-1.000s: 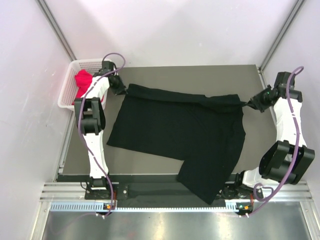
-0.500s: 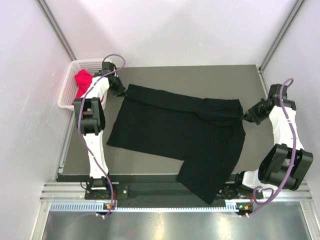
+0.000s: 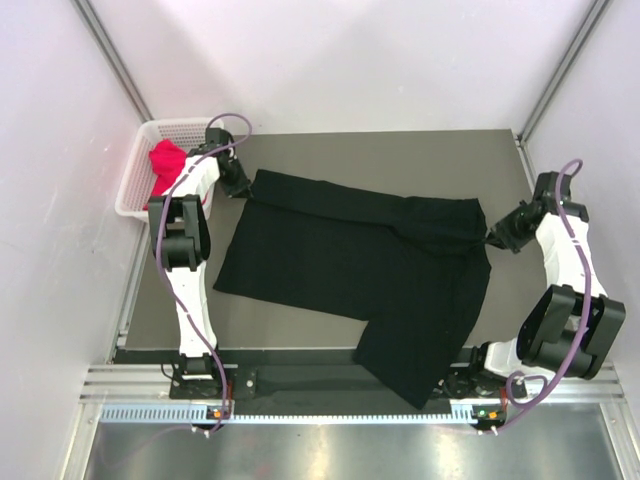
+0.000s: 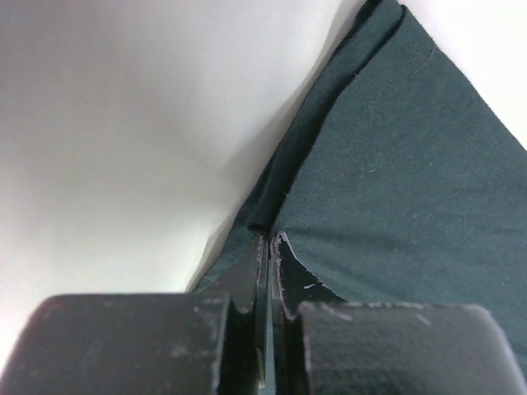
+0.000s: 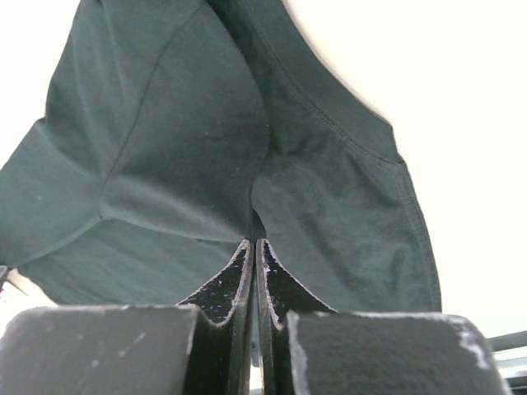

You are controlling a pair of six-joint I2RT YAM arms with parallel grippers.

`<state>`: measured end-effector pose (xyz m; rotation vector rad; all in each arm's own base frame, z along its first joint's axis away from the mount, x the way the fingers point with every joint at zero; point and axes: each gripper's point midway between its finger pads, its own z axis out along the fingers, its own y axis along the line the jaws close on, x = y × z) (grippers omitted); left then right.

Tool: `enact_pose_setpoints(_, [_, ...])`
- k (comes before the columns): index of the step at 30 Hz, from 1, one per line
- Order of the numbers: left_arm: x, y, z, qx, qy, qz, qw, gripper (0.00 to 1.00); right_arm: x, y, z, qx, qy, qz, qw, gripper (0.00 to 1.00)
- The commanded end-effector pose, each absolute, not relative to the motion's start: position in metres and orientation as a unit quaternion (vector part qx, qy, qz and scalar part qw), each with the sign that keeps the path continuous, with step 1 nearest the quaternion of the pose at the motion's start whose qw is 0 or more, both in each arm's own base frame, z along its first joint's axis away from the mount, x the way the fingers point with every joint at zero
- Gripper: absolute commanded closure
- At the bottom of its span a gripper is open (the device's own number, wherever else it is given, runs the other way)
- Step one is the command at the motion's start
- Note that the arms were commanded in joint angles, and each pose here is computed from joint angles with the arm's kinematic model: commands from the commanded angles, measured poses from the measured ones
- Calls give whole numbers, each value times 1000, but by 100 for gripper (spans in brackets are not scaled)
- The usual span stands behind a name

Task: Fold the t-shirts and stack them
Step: Fold the tshirt

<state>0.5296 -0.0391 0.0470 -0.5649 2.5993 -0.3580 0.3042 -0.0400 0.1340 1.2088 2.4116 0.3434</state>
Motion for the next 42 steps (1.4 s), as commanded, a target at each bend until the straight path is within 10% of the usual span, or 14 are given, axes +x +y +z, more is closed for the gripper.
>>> enact_pose_setpoints(1, [515, -32, 52, -210, 948, -112, 212, 97, 290, -43, 119, 428, 876, 97, 198, 100])
enact_pose_setpoints(7, [501, -28, 54, -210, 954, -93, 194, 74, 274, -38, 97, 430, 882, 92, 167, 90])
enact_pose_setpoints(10, [504, -28, 71, -215, 949, -95, 208, 59, 285, -47, 100, 418, 888, 79, 178, 62])
enact_pose_setpoints(15, [518, -59, 108, -182, 941, -107, 266, 55, 362, -58, 126, 377, 881, 111, 265, 47])
enact_pose_setpoints(24, [559, -118, 124, -129, 916, -211, 314, 69, 474, -72, 121, 346, 869, 163, 313, 50])
enact_pose_setpoints(42, [551, -135, 97, -118, 923, -232, 282, 76, 511, -64, 82, 352, 859, 222, 298, 63])
